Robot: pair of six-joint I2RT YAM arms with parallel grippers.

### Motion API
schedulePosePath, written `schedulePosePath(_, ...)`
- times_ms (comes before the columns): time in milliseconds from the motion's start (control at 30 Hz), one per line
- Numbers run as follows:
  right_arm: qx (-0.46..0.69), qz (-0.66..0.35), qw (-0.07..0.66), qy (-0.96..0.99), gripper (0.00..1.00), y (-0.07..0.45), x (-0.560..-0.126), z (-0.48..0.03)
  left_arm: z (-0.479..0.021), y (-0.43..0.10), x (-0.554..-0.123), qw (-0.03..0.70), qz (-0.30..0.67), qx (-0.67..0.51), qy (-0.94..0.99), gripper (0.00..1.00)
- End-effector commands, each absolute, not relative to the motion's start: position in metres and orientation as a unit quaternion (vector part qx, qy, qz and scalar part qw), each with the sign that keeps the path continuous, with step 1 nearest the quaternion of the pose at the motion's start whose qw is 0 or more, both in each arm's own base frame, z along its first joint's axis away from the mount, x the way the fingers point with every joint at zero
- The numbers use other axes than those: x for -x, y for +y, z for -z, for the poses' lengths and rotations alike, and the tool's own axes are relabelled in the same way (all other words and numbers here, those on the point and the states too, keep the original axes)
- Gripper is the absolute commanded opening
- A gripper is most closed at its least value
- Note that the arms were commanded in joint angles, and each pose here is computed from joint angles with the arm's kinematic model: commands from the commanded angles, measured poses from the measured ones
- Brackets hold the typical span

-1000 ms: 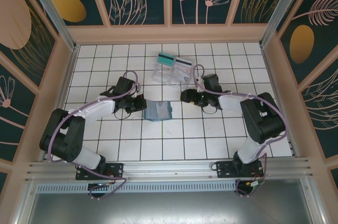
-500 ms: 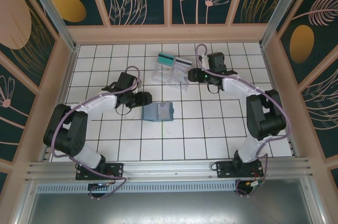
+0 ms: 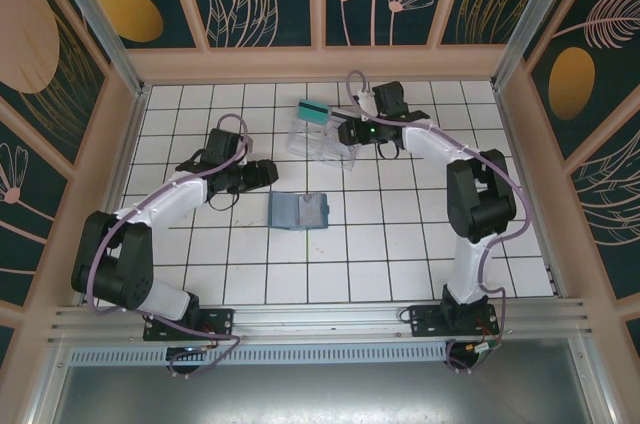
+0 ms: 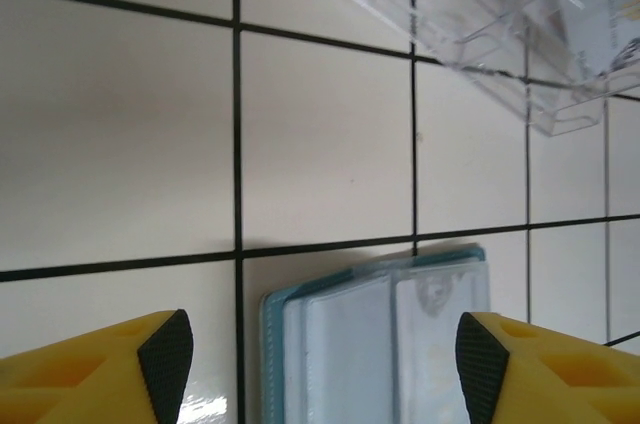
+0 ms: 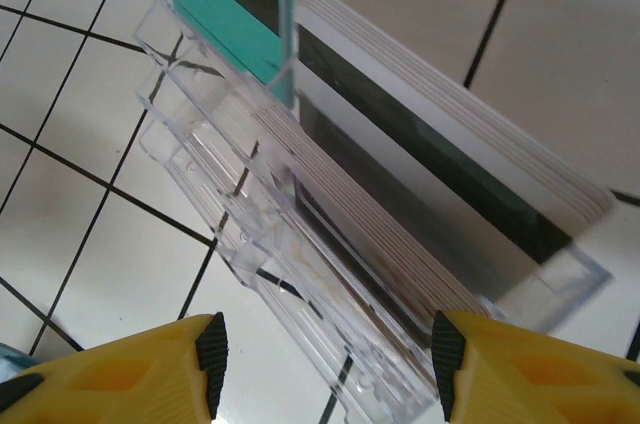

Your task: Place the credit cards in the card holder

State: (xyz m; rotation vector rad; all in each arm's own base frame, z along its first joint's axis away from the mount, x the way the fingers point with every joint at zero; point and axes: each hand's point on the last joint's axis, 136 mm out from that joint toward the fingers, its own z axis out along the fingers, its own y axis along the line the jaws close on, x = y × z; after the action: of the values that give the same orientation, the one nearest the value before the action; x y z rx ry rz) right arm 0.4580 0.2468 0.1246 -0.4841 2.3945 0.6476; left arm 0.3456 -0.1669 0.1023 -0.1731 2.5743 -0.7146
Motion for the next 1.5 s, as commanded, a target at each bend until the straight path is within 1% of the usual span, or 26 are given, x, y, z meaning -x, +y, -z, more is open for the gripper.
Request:
schedulePosePath(0,0.214,-0.247,0.286,0.901,0.58,0.256,-0.457,-0.125,-0.126,-0.18,-0.366,0.262,0.303,0.067,0.914,0.71)
schedulePosePath(200,0.226,-0.234,0.278,0.904,0.55,0.262,-0.457,-0.125,-0.123,-0.186,-0.369,0.253,0.316,0.064,0.912,0.7)
schedulePosePath(367,0.218,-0.231,0.295,0.901,0.55,0.254,-0.452,-0.139,-0.114,-0.187,-0.368,0.244,0.315,0.063,0.915,0.69)
schedulePosePath(533,0.218,-0.222,0.303,0.901,0.55,0.25,-0.452,-0.155,-0.115,-0.188,-0.371,0.247,0.315,0.063,0.914,0.69)
schedulePosePath(700,0.226,-0.196,0.267,0.916,0.5,0.246,-0.45,-0.131,-0.117,-0.191,-0.374,0.247,0.324,0.061,0.911,0.69)
schedulePosePath(767,0.227,-0.175,0.262,0.922,0.47,0.242,-0.45,-0.12,-0.117,-0.191,-0.375,0.249,0.322,0.062,0.911,0.68)
schedulePosePath(867,0.224,-0.153,0.263,0.926,0.46,0.236,-0.453,-0.111,-0.114,-0.191,-0.378,0.25,0.319,0.061,0.912,0.69)
schedulePosePath(1000,0.205,-0.152,0.29,0.922,0.45,0.229,-0.462,-0.125,-0.101,-0.186,-0.386,0.25,0.301,0.07,0.918,0.7)
schedulePosePath(1033,0.205,-0.154,0.296,0.92,0.45,0.229,-0.463,-0.13,-0.108,-0.186,-0.396,0.261,0.301,0.07,0.914,0.7)
schedulePosePath(1100,0.21,-0.156,0.299,0.918,0.45,0.232,-0.463,-0.135,-0.106,-0.181,-0.406,0.268,0.294,0.08,0.914,0.71)
schedulePosePath(1200,0.225,-0.14,0.292,0.919,0.45,0.236,-0.459,-0.128,-0.105,-0.169,-0.427,0.289,0.278,0.099,0.91,0.72)
schedulePosePath(1233,0.223,-0.128,0.291,0.922,0.45,0.234,-0.459,-0.125,-0.097,-0.166,-0.435,0.287,0.272,0.105,0.912,0.72)
schedulePosePath(1267,0.215,-0.12,0.294,0.924,0.46,0.23,-0.461,-0.124,-0.098,-0.163,-0.443,0.294,0.271,0.108,0.91,0.72)
schedulePosePath(1333,0.196,-0.123,0.309,0.922,0.56,0.221,-0.462,-0.131,-0.097,-0.158,-0.462,0.306,0.265,0.112,0.907,0.72)
schedulePosePath(1467,0.185,-0.15,0.331,0.913,0.63,0.217,-0.459,-0.15,-0.093,-0.167,-0.489,0.314,0.277,0.093,0.903,0.69)
